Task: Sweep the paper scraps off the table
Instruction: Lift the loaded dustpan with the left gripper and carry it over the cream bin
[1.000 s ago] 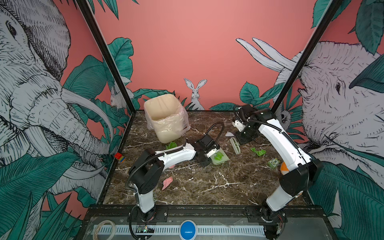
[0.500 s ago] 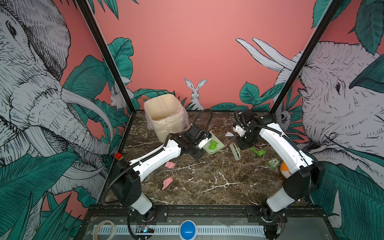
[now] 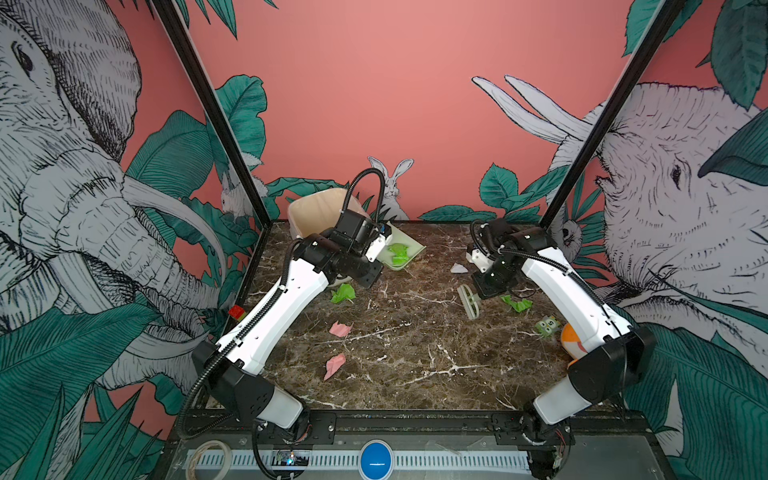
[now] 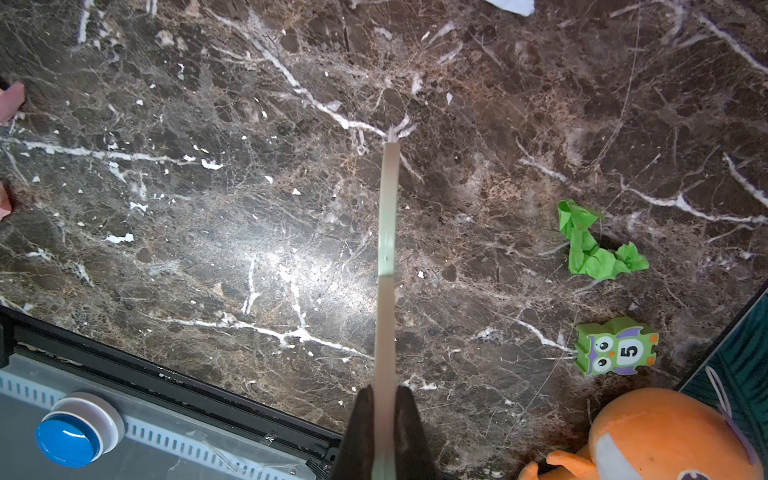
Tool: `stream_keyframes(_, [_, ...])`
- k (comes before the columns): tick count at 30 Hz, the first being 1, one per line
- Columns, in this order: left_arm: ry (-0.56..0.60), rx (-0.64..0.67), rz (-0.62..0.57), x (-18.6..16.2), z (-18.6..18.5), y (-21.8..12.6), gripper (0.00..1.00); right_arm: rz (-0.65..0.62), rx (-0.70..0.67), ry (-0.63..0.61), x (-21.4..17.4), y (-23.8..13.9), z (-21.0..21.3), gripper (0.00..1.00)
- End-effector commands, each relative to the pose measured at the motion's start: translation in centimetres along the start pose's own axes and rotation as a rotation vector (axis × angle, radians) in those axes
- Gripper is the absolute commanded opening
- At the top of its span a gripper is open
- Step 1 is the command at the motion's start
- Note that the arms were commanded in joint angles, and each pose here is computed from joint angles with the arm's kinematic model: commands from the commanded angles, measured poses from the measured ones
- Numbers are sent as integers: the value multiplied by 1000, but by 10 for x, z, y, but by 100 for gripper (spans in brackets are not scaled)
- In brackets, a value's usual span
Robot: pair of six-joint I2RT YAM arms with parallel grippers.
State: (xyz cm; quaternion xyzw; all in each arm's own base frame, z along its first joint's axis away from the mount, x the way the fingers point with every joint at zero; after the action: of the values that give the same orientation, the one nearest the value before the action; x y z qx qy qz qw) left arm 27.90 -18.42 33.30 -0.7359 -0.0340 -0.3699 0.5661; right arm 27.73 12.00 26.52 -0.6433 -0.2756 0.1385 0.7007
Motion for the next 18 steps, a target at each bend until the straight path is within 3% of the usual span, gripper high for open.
stream_keyframes(1, [-60,5,0,-3,12,-33,16,-20,8,6,-1,-6,0,0])
stream_keyframes(18, [-335,244,-142,-6,127,-90,16,-16,24,4,-5,-8,2,0])
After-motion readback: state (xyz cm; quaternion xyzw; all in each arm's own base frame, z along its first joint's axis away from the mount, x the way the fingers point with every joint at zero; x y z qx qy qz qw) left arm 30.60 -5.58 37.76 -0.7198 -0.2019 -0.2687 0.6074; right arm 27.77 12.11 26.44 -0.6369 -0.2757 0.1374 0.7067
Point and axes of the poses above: each gripper's point midway between its finger pads, its own y axis out along the fingers, its own z axis along the line the jaws close on, x = y × z, the point moved 6 cm from there along -y, back along the fingers, and after that the axes turned 11 degrees about -y, right-handed, at the moved point
